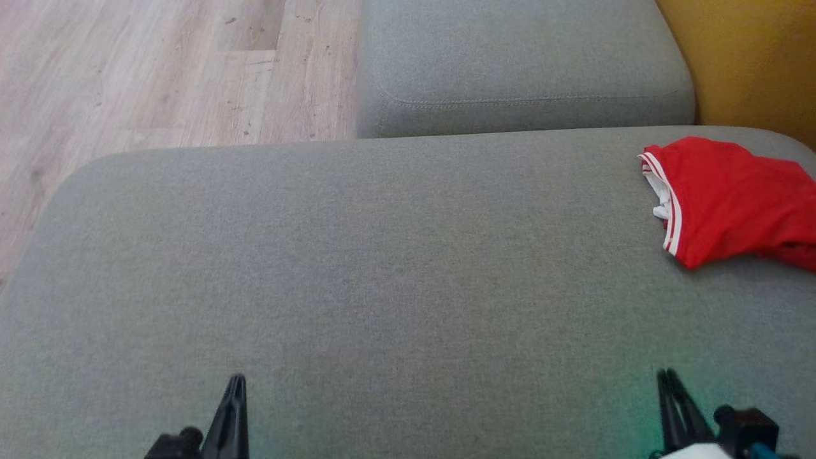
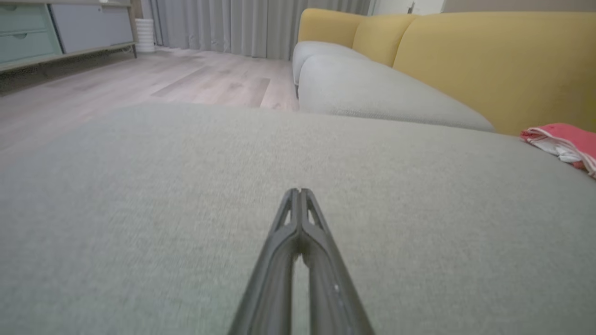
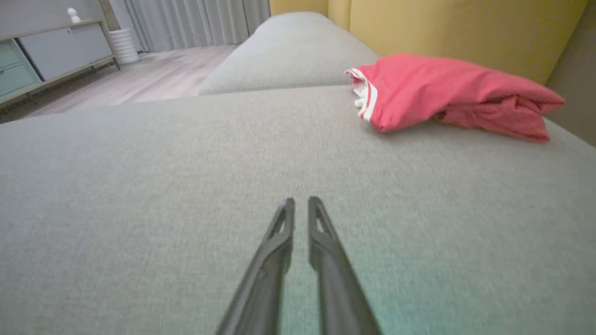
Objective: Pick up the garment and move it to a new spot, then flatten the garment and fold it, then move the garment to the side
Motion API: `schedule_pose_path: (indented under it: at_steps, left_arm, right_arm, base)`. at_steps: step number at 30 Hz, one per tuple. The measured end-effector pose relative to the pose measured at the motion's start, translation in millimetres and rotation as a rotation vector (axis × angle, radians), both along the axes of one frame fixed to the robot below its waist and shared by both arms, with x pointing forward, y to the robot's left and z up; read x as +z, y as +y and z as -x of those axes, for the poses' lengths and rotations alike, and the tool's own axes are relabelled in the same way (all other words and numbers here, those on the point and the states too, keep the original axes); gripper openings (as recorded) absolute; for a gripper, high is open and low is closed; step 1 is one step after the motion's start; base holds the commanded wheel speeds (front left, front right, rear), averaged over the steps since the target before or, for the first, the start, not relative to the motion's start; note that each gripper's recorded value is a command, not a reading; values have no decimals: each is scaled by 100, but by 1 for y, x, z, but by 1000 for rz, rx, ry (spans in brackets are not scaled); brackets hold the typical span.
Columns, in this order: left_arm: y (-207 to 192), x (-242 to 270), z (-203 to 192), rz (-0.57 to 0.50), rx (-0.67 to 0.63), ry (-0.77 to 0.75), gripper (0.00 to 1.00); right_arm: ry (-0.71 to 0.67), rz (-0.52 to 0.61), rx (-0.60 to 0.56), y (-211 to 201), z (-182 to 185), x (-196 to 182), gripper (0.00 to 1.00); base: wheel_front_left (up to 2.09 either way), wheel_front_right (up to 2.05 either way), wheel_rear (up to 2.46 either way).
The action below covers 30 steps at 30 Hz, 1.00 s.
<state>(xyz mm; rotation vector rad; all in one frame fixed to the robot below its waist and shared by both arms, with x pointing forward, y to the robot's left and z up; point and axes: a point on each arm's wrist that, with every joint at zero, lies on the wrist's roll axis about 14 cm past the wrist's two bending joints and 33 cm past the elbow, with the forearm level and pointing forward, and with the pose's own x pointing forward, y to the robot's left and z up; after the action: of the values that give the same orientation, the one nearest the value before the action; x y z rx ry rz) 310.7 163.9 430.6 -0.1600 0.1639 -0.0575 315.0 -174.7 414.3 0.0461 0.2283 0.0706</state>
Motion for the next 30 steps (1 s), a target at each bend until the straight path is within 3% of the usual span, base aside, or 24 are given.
schedule_pose_path:
  at_steps: [3,30]
  left_arm:
    - [1,-14,8,34,15,57,0]
    - [12,-11,-2,307,121,89,0]
  right_arm:
    - [45,-34,-24,-3,6,-10,0]
    - [53,-325,-166,-15,-1,-4,0]
  base:
    - [0,0,0]
    - [0,0,0]
